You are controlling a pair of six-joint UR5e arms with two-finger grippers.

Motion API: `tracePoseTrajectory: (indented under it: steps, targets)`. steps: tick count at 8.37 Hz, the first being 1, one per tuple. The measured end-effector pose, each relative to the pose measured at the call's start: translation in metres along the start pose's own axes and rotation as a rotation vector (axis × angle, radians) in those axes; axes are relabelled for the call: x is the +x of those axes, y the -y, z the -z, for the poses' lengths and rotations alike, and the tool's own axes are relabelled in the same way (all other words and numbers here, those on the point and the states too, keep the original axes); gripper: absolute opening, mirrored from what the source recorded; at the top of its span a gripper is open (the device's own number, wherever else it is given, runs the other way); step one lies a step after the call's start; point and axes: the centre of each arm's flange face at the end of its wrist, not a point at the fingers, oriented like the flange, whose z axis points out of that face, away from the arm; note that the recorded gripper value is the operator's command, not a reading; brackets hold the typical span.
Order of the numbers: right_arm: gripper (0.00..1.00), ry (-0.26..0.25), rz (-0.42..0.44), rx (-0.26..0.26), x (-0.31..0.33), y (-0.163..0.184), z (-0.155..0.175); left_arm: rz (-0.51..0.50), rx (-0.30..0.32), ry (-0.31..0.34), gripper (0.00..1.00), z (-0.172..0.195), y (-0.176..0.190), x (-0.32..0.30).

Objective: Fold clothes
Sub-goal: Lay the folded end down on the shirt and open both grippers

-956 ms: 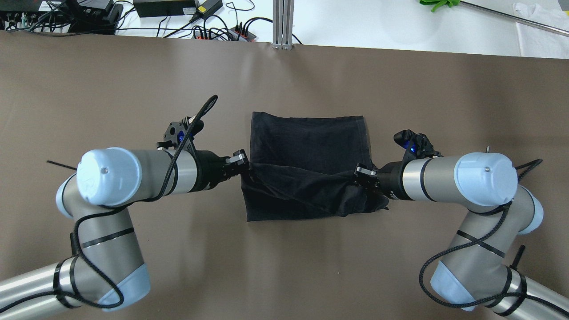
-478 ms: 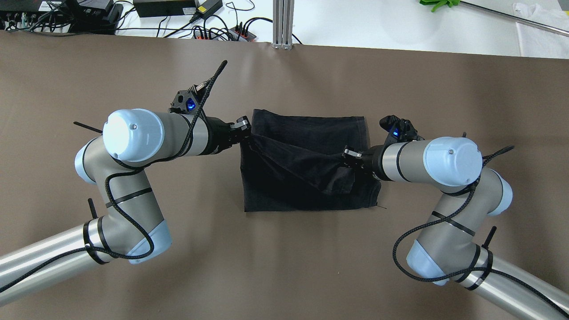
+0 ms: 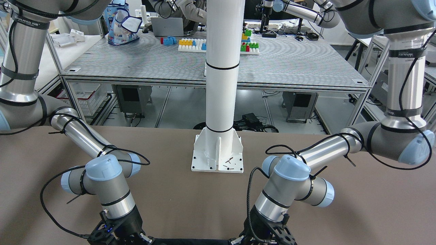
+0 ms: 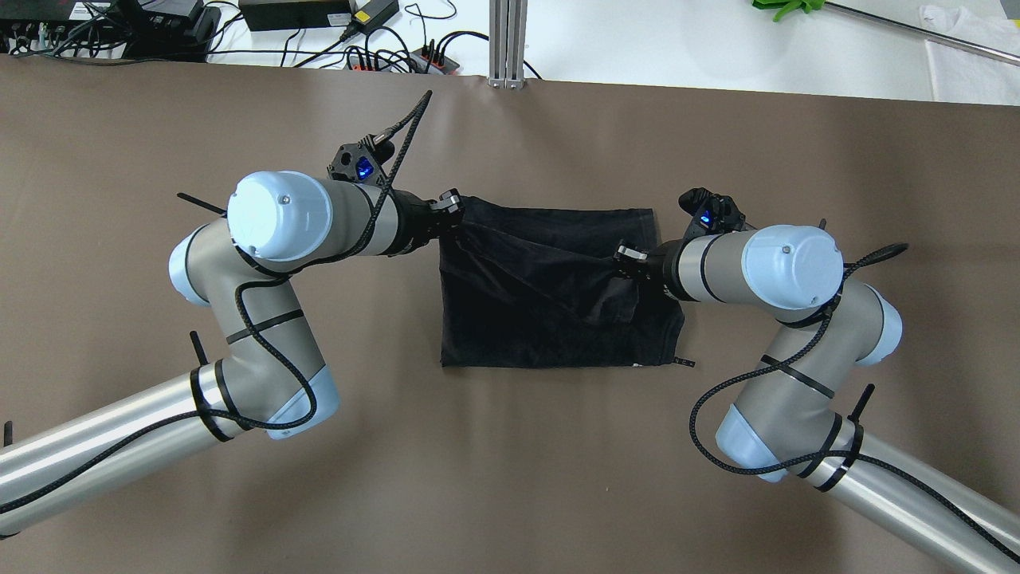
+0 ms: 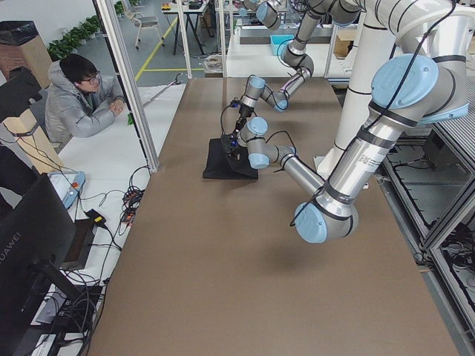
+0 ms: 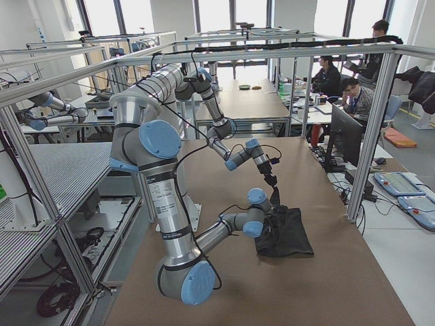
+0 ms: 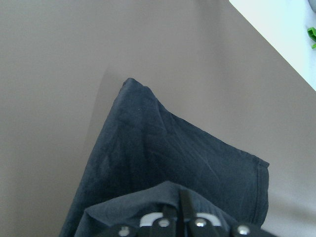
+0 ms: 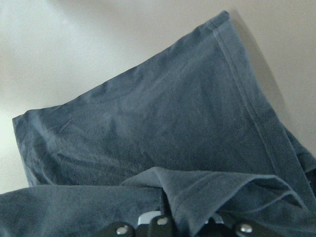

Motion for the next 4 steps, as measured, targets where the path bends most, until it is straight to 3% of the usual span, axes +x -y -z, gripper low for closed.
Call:
tracePoseTrajectory:
  steps: [2, 3, 4]
  targets:
    - [0.0, -0.011, 0.0, 0.025, 0.0, 0.006, -0.008, -0.009, 0.008, 0.02, 0.0, -0.015, 0.004, 0.004]
    - [0.3, -0.017, -0.001, 0.03, -0.001, 0.008, -0.013, -0.019, 0.011, 0.029, 0.0, -0.02, 0.006, 0.003]
    - [0.94, -0.021, -0.002, 0.035, -0.001, 0.01, -0.015, -0.024, 0.013, 0.034, 0.99, -0.022, 0.007, 0.002]
